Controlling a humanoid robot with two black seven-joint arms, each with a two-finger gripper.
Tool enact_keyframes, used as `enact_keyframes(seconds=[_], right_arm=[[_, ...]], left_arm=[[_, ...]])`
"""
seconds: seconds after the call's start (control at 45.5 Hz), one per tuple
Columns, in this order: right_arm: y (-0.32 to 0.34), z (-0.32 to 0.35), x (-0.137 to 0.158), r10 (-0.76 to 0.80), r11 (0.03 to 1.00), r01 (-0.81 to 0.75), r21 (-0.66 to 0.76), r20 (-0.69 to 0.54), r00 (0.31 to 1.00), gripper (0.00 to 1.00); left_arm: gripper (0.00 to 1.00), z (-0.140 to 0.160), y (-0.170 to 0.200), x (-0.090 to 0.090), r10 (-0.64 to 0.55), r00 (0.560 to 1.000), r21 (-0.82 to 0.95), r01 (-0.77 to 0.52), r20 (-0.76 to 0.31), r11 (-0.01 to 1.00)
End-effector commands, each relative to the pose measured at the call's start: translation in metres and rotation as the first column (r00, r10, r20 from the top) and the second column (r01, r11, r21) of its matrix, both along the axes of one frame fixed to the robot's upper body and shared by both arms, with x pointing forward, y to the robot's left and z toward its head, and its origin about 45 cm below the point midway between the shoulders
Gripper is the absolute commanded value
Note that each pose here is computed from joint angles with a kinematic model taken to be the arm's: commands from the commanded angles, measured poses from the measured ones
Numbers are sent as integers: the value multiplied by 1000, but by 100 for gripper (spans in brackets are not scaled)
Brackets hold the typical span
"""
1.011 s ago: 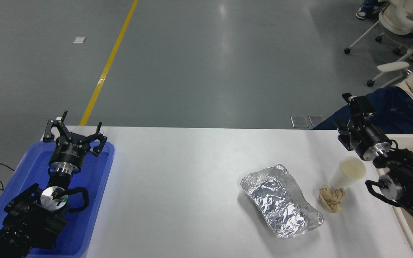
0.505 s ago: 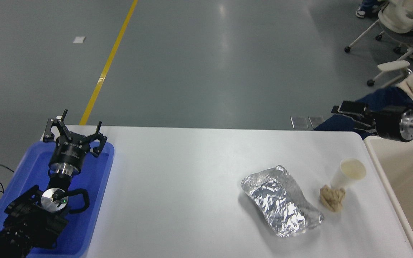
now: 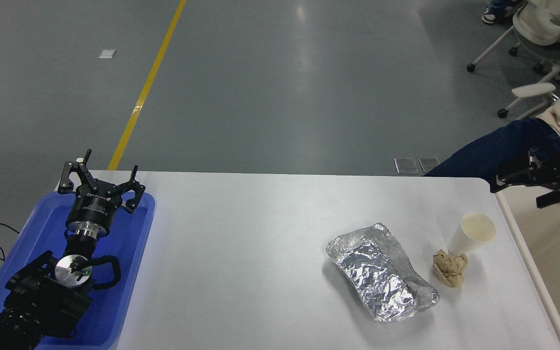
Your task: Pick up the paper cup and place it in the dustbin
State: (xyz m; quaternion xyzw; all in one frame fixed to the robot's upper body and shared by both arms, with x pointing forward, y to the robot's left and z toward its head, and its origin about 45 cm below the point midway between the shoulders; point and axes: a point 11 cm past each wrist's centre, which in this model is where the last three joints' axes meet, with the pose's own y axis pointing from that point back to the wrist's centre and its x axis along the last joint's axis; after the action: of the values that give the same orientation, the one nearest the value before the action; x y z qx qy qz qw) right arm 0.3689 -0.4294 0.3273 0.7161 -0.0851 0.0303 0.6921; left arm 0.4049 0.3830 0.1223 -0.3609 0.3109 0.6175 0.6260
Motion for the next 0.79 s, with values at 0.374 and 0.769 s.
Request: enact_keyframes(seconds=[0.374, 0.769], right_arm=[[59, 71, -1, 176, 984, -174, -32, 50, 983, 100], [50, 31, -5, 108, 994, -108, 21, -20, 994, 100]], left_arm=[[100, 0, 0, 0, -2, 1000, 2, 2, 0, 1000], [100, 0, 0, 0, -2, 1000, 2, 2, 0, 1000]])
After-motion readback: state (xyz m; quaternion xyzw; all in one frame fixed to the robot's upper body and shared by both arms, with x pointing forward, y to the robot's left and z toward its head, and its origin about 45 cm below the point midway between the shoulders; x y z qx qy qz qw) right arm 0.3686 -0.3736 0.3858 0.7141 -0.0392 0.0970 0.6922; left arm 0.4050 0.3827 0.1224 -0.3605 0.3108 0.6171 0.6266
